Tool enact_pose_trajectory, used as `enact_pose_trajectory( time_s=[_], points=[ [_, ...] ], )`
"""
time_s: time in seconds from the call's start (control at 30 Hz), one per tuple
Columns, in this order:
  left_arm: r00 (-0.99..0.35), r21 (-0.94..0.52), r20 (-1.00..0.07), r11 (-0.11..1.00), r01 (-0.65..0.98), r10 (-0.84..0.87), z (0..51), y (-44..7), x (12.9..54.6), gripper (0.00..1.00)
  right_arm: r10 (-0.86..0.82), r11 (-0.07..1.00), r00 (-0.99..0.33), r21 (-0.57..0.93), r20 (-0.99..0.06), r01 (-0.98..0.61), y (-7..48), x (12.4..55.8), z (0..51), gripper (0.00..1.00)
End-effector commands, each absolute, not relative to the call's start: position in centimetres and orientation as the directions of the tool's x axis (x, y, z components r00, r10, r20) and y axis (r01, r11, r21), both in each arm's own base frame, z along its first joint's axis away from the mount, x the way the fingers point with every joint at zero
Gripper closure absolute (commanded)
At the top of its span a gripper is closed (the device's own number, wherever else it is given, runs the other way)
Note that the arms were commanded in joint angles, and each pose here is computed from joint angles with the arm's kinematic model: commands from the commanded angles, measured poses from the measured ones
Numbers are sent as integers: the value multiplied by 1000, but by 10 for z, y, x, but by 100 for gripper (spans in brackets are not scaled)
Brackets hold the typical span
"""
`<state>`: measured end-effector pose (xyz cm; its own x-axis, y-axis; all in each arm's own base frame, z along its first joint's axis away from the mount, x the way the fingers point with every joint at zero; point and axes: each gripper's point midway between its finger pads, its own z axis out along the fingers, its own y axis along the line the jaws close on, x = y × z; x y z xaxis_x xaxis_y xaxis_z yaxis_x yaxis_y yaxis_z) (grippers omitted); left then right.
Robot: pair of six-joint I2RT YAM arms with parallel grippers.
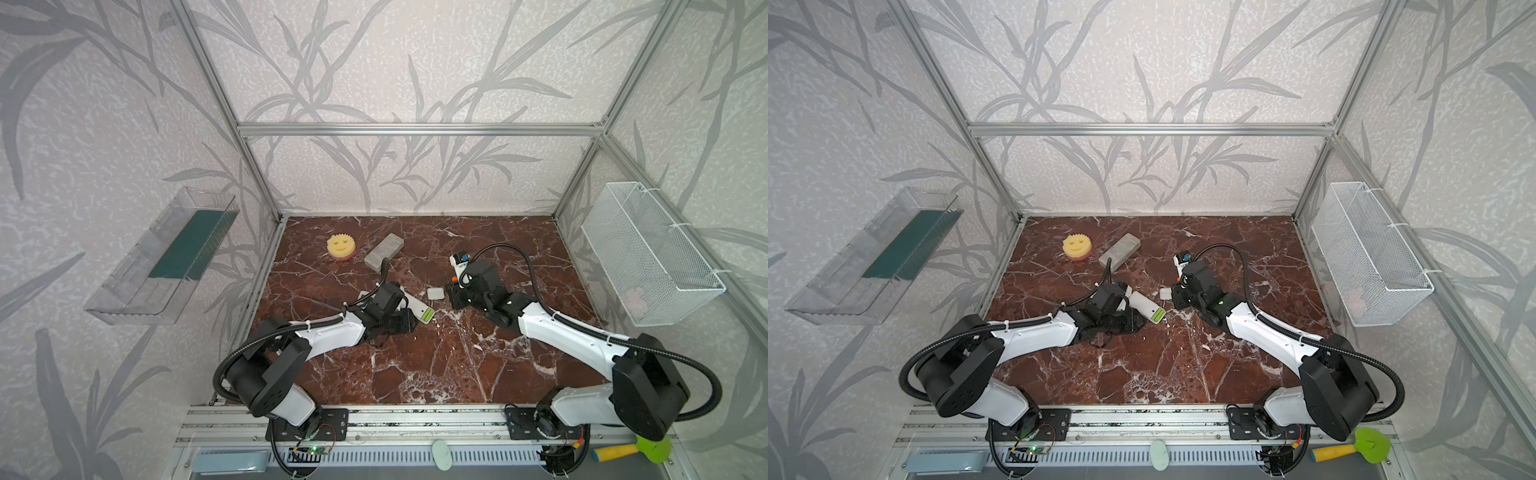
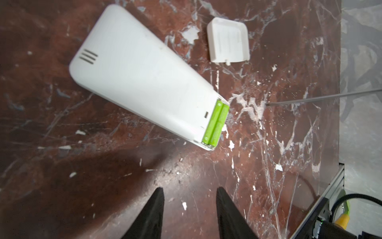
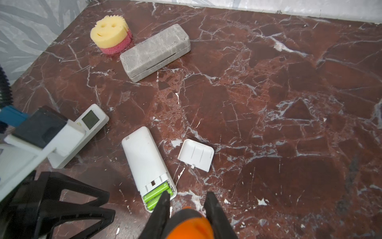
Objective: Unload the batteries from the remote control
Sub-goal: 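Grasp the opened remote with the left gripper while the right holds the screwdriver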
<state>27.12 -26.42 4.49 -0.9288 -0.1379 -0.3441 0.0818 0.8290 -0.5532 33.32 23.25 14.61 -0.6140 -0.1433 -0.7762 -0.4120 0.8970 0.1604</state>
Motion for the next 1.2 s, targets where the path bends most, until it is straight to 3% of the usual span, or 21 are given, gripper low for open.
enact_pose_trajectory(
  time_s=[0.0,0.4,0.57,1.17],
  points=[
    [-919,-617,-325,787,28,-222,44,-272,294,57,-127,897,-521,126,-844,-424,239,353,169,100],
    [-920,-657,-295,754,-3,-260,39,-265,337,59,-100,892,-583,187,-806,-411,252,358,143,100],
    [-929,-672,-264,740,-16,-260,34,-266,331,59,-38,893,-614,249,-789,-375,254,354,145,100],
    [-942,-691,-204,721,-54,-266,20,-268,309,60,-43,908,-597,218,-801,-357,270,325,142,100]
  ],
)
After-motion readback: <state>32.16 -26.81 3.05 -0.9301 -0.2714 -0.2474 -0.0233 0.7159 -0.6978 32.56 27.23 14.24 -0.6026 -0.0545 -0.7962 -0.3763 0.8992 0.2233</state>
